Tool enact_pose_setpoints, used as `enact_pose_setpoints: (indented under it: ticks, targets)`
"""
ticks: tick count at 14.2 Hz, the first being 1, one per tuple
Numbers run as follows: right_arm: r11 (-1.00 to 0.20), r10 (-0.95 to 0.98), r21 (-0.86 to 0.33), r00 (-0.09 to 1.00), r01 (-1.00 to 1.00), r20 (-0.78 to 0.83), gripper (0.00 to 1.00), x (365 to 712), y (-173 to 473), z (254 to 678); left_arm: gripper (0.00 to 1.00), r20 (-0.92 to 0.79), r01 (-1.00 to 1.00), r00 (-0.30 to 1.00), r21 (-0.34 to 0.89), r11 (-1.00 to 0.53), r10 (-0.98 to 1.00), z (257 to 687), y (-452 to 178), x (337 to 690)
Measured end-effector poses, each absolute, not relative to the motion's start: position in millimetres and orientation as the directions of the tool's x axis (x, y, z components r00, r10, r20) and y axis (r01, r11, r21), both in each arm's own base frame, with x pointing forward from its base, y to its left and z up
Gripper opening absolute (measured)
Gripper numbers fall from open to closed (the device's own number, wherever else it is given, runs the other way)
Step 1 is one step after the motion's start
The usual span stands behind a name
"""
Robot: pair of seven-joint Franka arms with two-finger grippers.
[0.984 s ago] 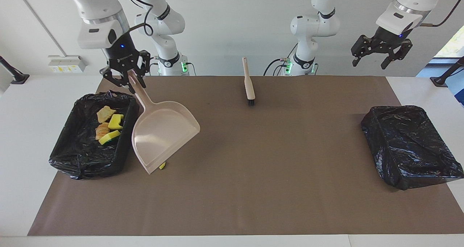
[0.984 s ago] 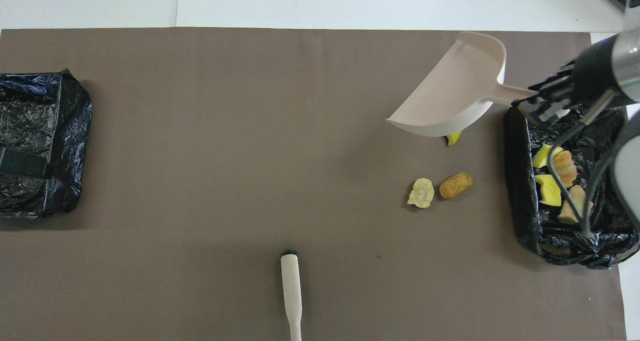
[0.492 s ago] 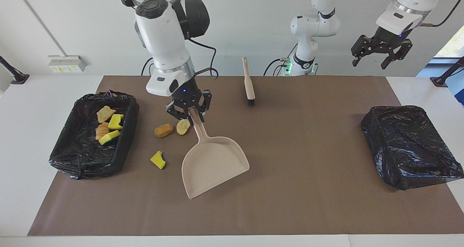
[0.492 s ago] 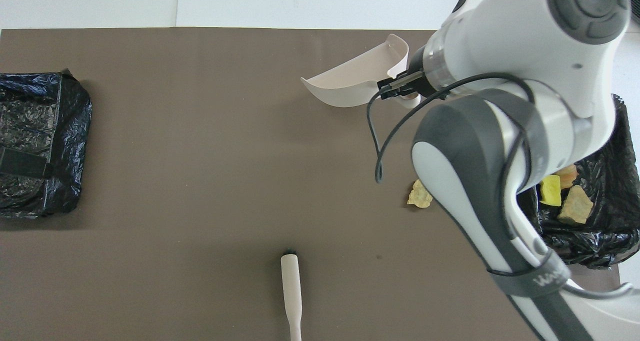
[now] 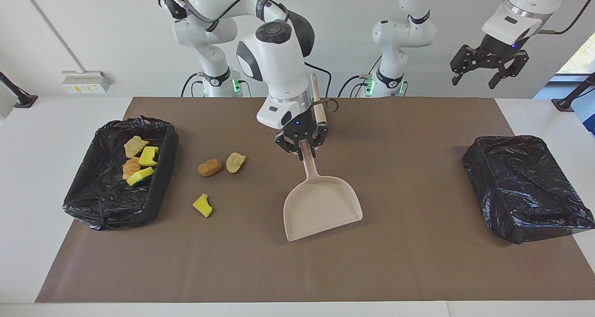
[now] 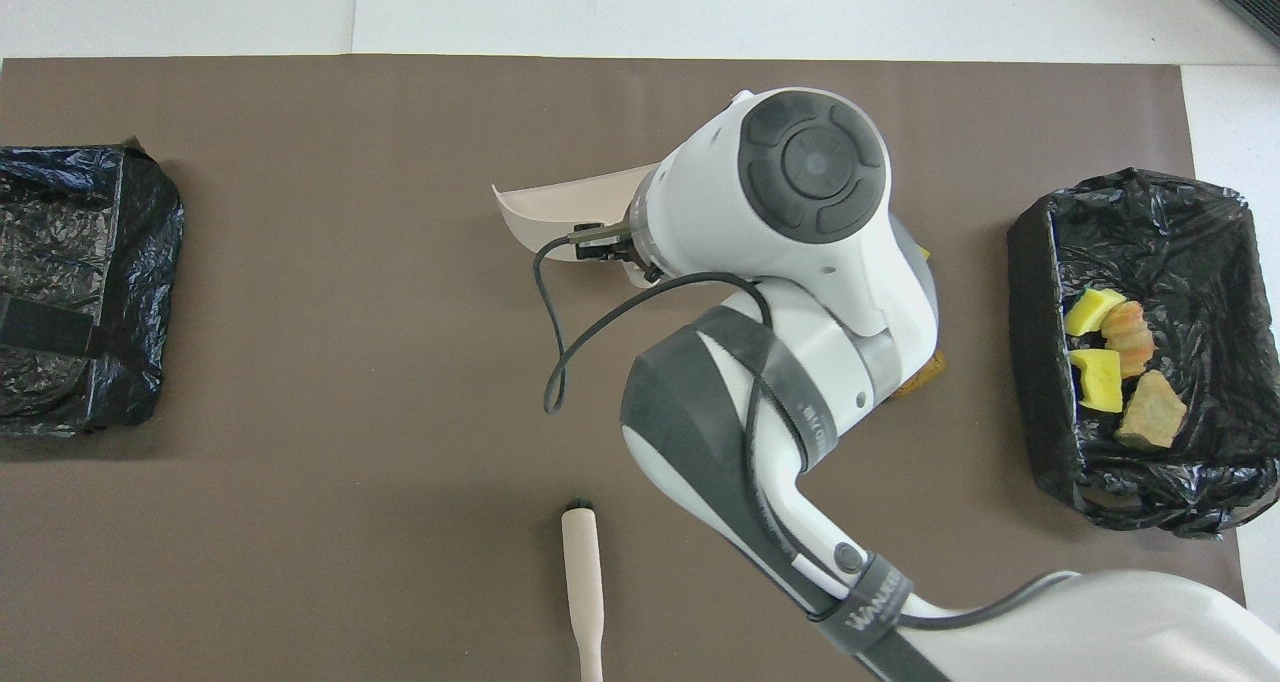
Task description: Sweep and dump trash in bin
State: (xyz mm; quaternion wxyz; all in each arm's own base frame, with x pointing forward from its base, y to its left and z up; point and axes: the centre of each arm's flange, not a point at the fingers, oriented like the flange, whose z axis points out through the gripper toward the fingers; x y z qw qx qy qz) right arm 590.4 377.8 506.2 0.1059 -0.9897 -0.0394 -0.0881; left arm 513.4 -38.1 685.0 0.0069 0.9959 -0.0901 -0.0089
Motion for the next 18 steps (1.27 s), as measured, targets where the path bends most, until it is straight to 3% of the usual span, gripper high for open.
enact_pose_setpoints:
  ticks: [3,11,18]
  targets:
    - [-0.976,-0.022,-0.218,0.988,0.013,0.155,0.33,576.0,404.3,474.8,1.0,-0.016,-0.179,0.984,0.015,-0.984,-0.18,685.0,-38.1,513.4]
    - [-0.971,-0.14,-0.212,0.983,-0.112,0.122,0.33,594.3,412.2,392.2,1.0,-0.016,-0.179,0.984,0.015,-0.984,-0.18,685.0,-38.1,513.4]
    - [-0.969,-0.09,-0.239,0.993,-0.069,0.076,0.33,562.4,448.9,377.3,1.0,-0.016,-0.179,0.984,0.015,-0.984,-0.18,685.0,-38.1,513.4]
